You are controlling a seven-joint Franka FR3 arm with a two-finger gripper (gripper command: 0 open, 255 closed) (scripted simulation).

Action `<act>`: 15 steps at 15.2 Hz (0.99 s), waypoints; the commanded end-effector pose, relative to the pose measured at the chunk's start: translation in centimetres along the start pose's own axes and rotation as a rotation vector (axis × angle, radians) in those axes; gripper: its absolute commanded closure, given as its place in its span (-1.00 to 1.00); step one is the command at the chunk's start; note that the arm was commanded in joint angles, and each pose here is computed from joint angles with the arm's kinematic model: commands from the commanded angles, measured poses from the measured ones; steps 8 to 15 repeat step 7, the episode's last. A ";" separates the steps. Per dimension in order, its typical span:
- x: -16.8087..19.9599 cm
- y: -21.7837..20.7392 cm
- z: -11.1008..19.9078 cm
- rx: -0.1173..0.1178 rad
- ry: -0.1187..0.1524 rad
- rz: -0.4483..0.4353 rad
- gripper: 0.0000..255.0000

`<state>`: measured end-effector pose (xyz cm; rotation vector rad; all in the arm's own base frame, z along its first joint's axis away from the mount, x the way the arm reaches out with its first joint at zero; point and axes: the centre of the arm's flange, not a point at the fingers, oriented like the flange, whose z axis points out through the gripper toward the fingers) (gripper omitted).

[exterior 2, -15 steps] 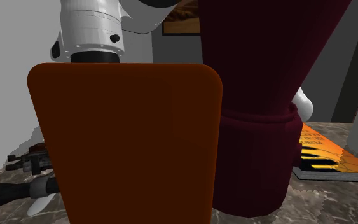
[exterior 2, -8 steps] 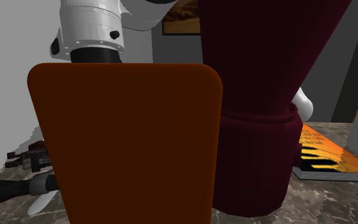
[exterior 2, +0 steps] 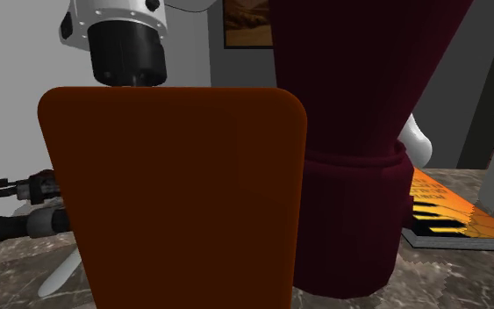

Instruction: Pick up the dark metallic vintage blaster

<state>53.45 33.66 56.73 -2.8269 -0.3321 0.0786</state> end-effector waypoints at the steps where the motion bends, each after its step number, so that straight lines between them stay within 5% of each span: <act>1: -0.1 -0.4 -1.1 0.000 0.000 -0.001 1.00; 15: -0.2 -1.0 -3.2 0.000 0.000 -0.001 1.00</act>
